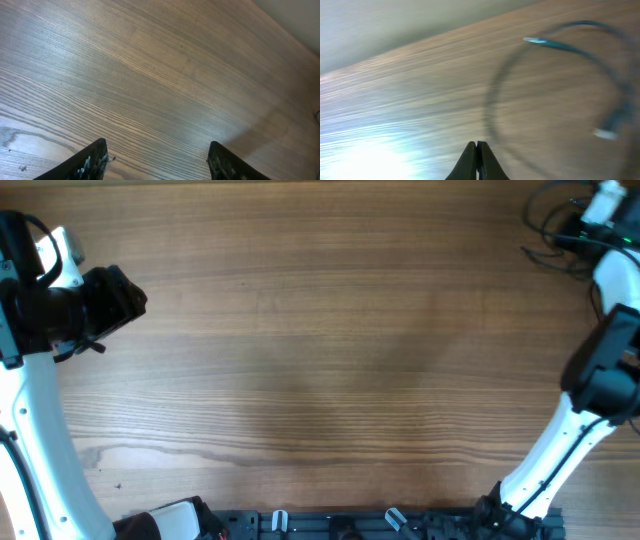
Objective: Untangle cables
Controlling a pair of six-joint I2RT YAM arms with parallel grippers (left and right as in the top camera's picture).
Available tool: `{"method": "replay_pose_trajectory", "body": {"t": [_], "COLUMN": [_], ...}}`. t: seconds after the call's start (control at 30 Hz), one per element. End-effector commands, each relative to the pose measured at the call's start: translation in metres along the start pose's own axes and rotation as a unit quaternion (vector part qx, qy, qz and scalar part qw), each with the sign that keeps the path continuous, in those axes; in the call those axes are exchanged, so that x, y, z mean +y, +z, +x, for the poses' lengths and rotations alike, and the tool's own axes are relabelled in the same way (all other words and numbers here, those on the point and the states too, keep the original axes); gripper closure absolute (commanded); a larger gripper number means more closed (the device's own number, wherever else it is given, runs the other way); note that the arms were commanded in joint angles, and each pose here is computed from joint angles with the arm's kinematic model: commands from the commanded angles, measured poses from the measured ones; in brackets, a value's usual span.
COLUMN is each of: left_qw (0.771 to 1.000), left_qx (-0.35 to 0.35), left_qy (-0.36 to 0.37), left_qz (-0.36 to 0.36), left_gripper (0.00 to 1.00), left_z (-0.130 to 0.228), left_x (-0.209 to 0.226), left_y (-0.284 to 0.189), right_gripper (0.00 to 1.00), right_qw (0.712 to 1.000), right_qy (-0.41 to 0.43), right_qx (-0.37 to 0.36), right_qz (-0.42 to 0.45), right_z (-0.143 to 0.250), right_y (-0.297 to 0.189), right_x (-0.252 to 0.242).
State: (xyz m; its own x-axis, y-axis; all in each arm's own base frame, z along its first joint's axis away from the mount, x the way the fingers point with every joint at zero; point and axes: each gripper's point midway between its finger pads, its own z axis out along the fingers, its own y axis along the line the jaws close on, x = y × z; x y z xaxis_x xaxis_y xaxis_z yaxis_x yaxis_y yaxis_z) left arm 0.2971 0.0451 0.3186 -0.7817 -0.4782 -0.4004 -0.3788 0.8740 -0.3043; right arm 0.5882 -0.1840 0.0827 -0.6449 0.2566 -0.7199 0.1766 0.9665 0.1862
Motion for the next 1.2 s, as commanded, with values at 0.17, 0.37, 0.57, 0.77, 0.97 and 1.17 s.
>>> {"method": "replay_pose_trajectory", "body": {"t": [0.17, 0.37, 0.57, 0.77, 0.97, 1.17], "left_qw": [0.999, 0.998, 0.998, 0.998, 1.000, 1.000], "left_qx": [0.043, 0.039, 0.043, 0.040, 0.011, 0.020], "left_qy": [0.000, 0.011, 0.010, 0.010, 0.013, 0.011], "left_qz": [-0.006, -0.037, -0.038, -0.037, -0.004, -0.007], "left_gripper": [0.37, 0.33, 0.39, 0.42, 0.40, 0.41], "left_z": [-0.002, -0.001, 0.001, 0.000, -0.015, -0.011], "left_x": [-0.001, 0.004, 0.005, 0.004, -0.009, -0.007], "left_y": [0.029, 0.029, 0.029, 0.029, 0.030, 0.030], "right_gripper": [0.96, 0.96, 0.96, 0.96, 0.96, 0.96], "right_qw": [0.998, 0.996, 0.994, 0.988, 0.980, 0.988], "right_qy": [-0.058, -0.079, -0.072, -0.025, 0.012, 0.131], "right_qx": [0.037, 0.042, 0.004, -0.026, -0.031, -0.064], "right_qz": [-0.006, 0.020, 0.080, 0.147, 0.199, 0.055], "right_z": [0.053, 0.081, 0.098, 0.097, 0.116, 0.072], "right_y": [0.066, 0.099, 0.132, 0.098, 0.043, 0.074], "right_x": [0.099, 0.049, 0.011, -0.154, -0.271, -0.178]}}
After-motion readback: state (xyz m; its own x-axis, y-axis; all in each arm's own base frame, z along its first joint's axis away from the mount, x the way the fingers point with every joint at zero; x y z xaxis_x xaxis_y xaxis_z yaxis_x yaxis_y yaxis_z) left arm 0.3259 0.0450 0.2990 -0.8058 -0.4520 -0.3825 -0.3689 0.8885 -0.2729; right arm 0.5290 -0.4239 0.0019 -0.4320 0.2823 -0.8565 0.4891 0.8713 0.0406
